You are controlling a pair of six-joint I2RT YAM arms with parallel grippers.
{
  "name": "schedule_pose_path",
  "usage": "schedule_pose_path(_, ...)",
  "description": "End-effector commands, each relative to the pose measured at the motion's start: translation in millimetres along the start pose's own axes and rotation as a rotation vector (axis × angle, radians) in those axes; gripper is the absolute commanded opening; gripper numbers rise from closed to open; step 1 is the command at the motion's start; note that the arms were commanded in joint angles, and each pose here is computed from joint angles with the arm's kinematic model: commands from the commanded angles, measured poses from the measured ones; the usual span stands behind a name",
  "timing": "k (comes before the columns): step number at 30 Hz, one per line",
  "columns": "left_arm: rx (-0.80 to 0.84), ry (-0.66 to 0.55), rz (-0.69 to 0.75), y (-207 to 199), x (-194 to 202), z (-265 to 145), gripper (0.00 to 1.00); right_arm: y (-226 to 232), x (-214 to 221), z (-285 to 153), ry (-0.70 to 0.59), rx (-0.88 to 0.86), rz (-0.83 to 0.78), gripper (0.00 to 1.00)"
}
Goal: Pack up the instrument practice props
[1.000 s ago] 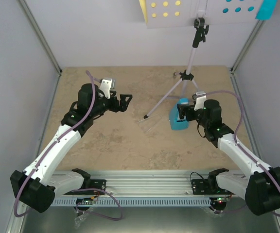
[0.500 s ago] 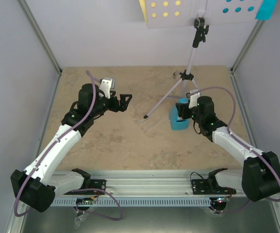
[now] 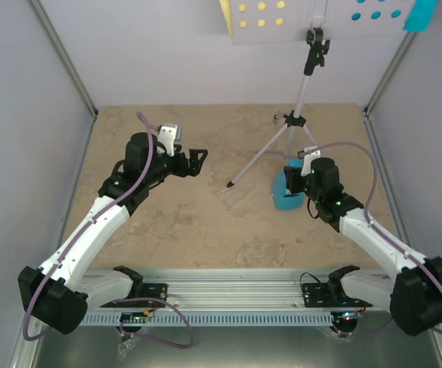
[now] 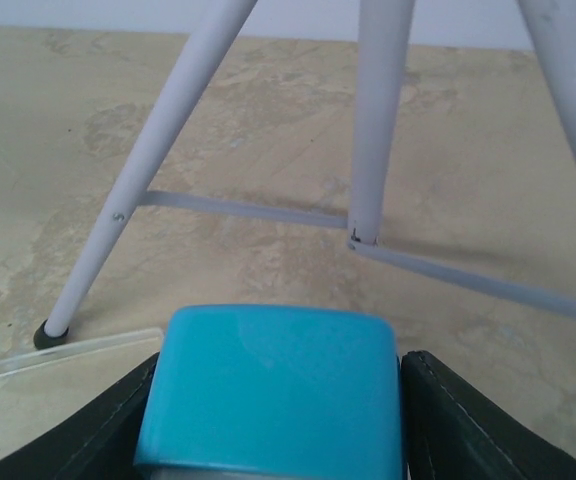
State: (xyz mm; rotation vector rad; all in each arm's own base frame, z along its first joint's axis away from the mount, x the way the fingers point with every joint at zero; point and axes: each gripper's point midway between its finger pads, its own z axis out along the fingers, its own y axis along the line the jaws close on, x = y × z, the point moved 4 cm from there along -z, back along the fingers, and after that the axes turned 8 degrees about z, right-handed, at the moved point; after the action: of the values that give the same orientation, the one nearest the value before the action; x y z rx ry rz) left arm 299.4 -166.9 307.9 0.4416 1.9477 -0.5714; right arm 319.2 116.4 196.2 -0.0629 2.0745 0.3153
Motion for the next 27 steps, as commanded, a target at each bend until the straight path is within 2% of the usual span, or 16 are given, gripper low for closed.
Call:
schedule_pose_path(1, -0.016, -0.029, 0.01, 0.5, -3.5, -5.2, 0.99, 0.2, -6.7, -30.7, -0.062, 0.021, 0.064, 0.45)
schedule_pose_path(8, -0.031, -0.029, 0.013, 2.5, -3.2, -5.3, 0.99, 11.0, 14.5, -57.3, -0.018, 0.004, 0.124, 0.41)
schedule_pose_path(15, -0.059, -0.023, 0.021, 6.4, -1.9, -4.7, 0.99, 51.9, 22.0, -81.6, -0.031, -0.122, 0.175, 0.41)
schedule_pose_path(27, -0.084, -0.016, 0.028, 10.1, -0.1, -3.4, 0.99, 123.7, 38.6, -81.7, -0.014, -0.128, 0.116, 0.41)
